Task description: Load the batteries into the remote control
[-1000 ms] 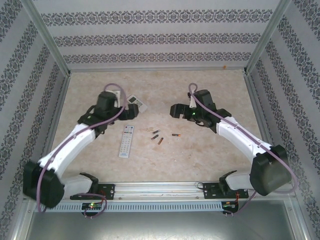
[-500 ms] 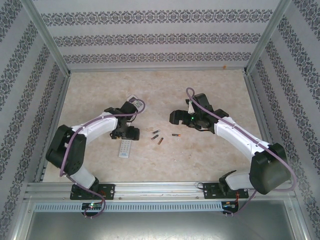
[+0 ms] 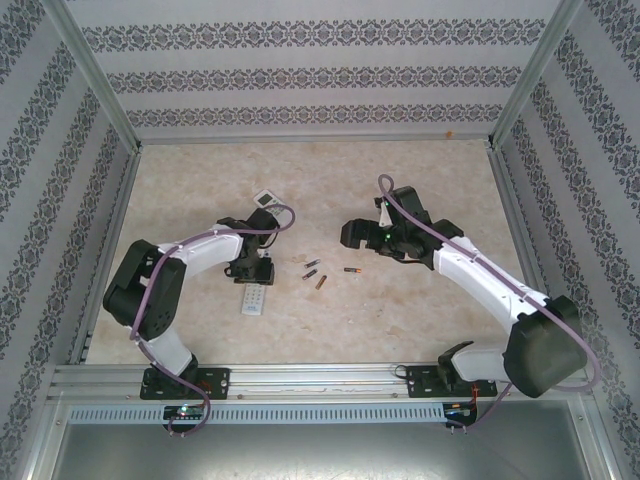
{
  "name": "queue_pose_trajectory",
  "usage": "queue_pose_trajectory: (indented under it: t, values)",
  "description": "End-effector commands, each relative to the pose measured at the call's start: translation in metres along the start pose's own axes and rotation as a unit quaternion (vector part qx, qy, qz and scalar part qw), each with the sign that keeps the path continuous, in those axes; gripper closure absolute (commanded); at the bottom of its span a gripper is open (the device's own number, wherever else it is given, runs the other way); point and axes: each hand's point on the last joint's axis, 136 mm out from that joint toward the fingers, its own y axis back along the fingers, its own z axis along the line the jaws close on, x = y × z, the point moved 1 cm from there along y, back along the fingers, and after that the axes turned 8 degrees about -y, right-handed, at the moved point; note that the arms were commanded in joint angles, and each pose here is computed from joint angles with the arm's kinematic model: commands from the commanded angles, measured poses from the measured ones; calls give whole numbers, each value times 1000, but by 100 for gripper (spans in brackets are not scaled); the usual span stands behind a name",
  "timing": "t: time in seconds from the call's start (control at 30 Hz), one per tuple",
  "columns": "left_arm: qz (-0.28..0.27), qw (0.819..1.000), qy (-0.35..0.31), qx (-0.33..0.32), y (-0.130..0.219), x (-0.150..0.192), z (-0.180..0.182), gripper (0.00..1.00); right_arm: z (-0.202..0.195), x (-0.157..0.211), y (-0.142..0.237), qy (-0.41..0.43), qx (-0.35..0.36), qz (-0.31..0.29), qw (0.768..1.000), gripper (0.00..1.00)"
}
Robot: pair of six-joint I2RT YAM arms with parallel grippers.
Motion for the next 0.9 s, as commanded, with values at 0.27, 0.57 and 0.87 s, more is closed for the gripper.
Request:
queue_pose_trajectory:
  t: [0.27, 0.57, 0.87]
  values:
    - [-372, 798, -15, 473, 282, -114, -93, 76, 135, -40, 94, 22, -277, -43, 960, 2]
    - [-433, 629, -69, 642, 407, -118, -110, 78, 210, -48, 145, 35, -452, -28, 891, 2]
    - [-428, 601, -76, 671, 415, -115, -111, 78, 233, -52, 141, 50, -465, -19, 884, 6]
